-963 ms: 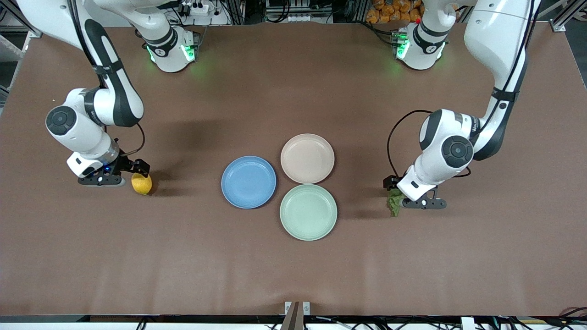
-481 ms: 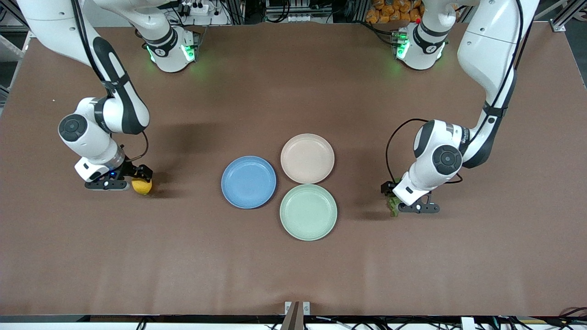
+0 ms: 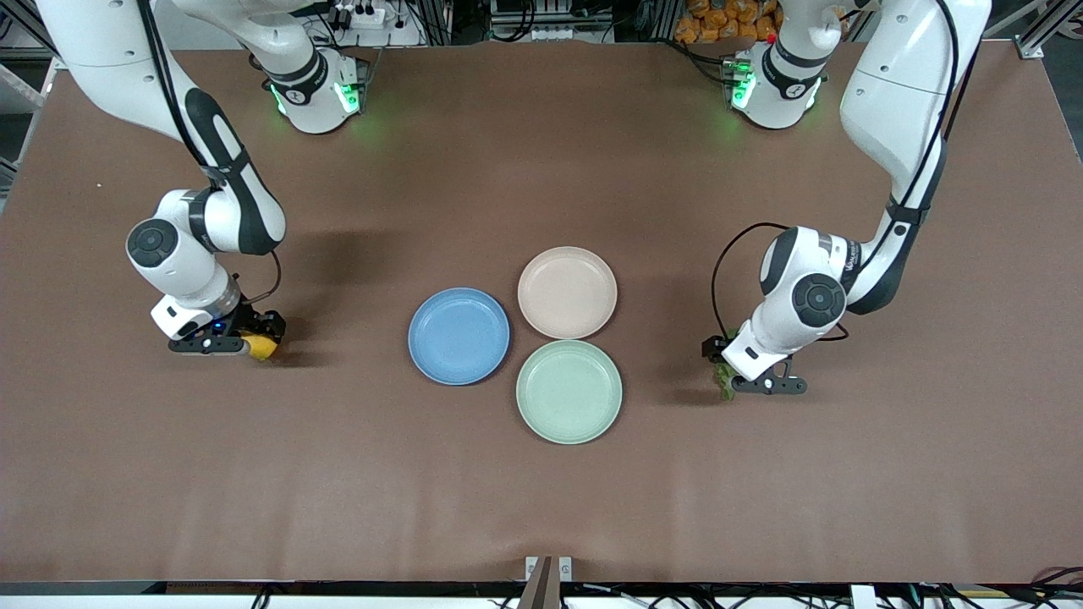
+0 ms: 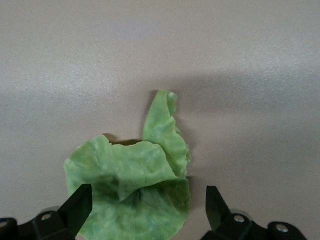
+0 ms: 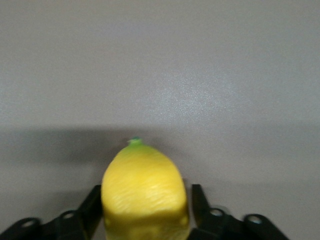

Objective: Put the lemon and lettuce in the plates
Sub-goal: 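Close the right gripper on the lemon while the left gripper grasps the lettuce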

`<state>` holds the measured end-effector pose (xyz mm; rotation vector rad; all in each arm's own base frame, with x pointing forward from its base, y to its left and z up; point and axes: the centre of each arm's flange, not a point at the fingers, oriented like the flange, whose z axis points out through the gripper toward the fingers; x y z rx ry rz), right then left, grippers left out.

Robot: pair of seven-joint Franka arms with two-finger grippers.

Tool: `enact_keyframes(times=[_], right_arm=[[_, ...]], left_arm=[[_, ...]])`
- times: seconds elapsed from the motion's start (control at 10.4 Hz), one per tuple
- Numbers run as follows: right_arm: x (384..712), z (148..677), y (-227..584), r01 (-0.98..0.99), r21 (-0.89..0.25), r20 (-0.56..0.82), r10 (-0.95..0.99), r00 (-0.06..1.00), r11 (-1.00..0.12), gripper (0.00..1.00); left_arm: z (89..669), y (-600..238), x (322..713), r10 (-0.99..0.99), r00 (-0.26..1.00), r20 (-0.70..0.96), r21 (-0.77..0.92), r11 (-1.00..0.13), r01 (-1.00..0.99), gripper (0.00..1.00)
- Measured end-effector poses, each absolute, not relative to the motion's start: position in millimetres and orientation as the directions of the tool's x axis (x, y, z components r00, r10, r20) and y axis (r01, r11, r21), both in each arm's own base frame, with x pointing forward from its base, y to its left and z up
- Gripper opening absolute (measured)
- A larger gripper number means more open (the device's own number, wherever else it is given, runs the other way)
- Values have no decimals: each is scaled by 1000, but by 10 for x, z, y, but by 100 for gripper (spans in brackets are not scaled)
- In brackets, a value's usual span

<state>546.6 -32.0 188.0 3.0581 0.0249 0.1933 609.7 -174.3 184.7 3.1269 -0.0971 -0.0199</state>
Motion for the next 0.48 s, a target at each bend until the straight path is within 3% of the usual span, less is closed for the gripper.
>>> enact_keyframes(times=[0.48], right_arm=[[5609,2121,-312,8,71,89,14,996,-997,65]], left_arm=[[1736,-1739,6071,-62,998,-29,12,-998,-62,100]])
